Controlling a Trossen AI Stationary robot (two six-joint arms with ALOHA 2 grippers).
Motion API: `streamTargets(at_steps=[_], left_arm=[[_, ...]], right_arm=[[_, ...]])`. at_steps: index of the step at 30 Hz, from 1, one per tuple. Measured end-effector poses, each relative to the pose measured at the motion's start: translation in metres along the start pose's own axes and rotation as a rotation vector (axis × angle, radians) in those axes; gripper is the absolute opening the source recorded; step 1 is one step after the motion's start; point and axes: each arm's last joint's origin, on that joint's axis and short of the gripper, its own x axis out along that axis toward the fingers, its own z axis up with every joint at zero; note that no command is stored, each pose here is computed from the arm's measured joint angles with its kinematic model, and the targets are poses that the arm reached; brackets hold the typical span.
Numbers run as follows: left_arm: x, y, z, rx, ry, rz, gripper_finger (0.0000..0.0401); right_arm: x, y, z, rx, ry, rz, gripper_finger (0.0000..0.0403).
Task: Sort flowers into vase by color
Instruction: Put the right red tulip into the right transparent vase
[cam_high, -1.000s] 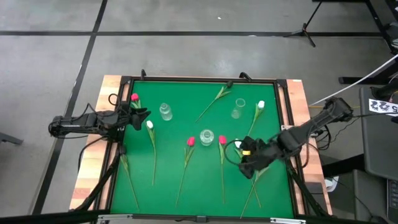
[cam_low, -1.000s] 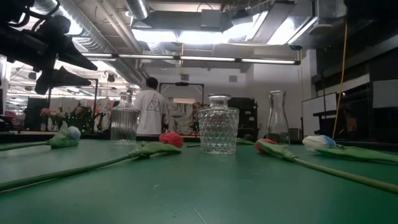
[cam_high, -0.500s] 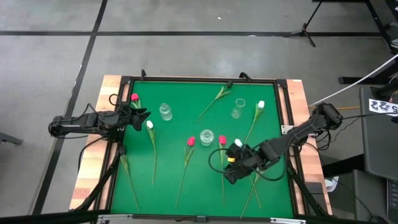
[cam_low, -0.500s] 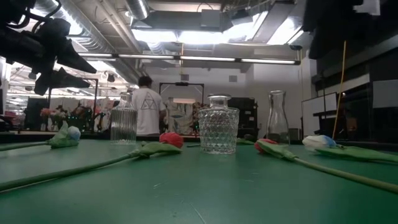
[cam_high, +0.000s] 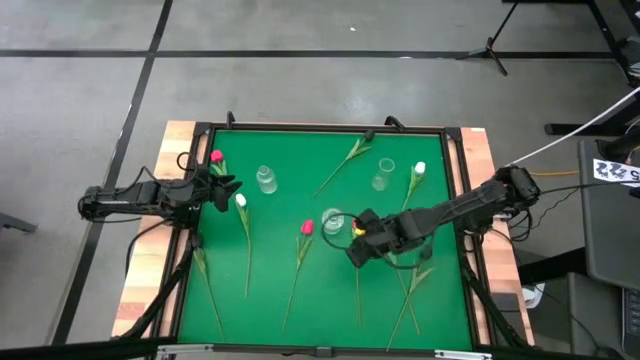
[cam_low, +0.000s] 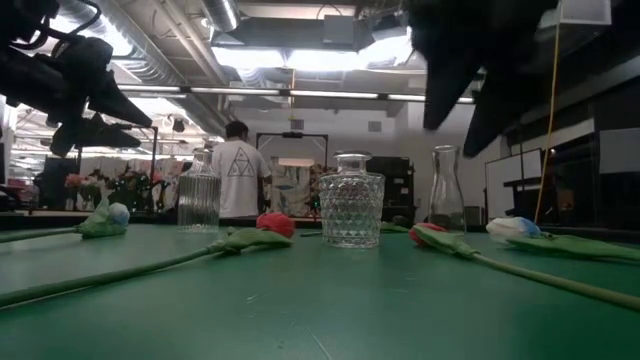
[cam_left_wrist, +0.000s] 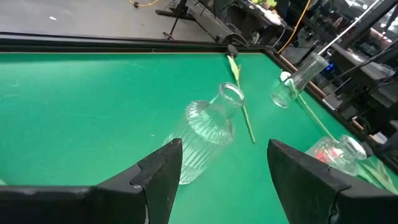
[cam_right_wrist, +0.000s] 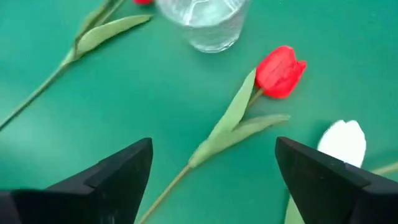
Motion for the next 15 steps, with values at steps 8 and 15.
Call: streamTargets(at_steps=[8, 15], left_arm=[[0.0, 0.001, -0.001, 0.009, 0.011, 0.011, 0.023], [0.0, 0.001, -0.001, 0.016, 0.014, 0.013, 0.023]], right_arm=[[0.036, 0.002, 0.006, 0.005, 0.055, -0.045, 0.032], [0.064, 0.006, -0.001, 0.006, 0.117, -0.077, 0.0319]])
